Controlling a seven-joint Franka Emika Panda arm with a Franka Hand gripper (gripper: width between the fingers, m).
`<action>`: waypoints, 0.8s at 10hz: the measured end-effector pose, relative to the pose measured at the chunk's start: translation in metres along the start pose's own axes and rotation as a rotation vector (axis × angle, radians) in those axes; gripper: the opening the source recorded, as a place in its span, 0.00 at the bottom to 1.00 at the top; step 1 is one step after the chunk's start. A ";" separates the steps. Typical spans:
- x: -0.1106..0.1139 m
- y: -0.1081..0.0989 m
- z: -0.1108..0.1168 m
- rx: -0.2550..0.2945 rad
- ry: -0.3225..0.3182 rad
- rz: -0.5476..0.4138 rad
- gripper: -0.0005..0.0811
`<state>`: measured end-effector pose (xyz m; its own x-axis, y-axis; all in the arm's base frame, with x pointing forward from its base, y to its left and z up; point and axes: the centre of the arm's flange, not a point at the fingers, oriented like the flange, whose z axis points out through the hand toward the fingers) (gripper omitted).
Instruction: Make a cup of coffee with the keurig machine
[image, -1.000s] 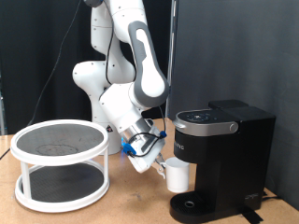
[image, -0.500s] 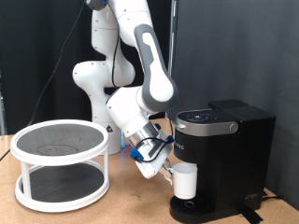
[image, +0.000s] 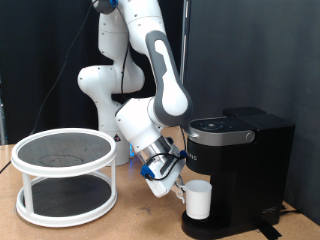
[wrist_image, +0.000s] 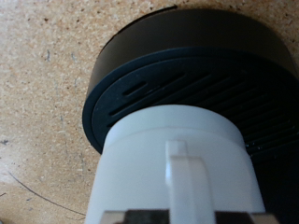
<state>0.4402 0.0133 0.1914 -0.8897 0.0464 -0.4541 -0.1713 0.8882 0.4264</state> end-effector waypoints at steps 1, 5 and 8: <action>0.000 -0.001 0.002 0.000 0.002 -0.002 0.01; 0.002 0.001 0.005 -0.010 -0.001 0.011 0.01; 0.002 0.005 0.006 -0.022 0.001 0.008 0.32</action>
<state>0.4403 0.0206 0.1875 -0.8913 0.0533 -0.4502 -0.1733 0.8776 0.4470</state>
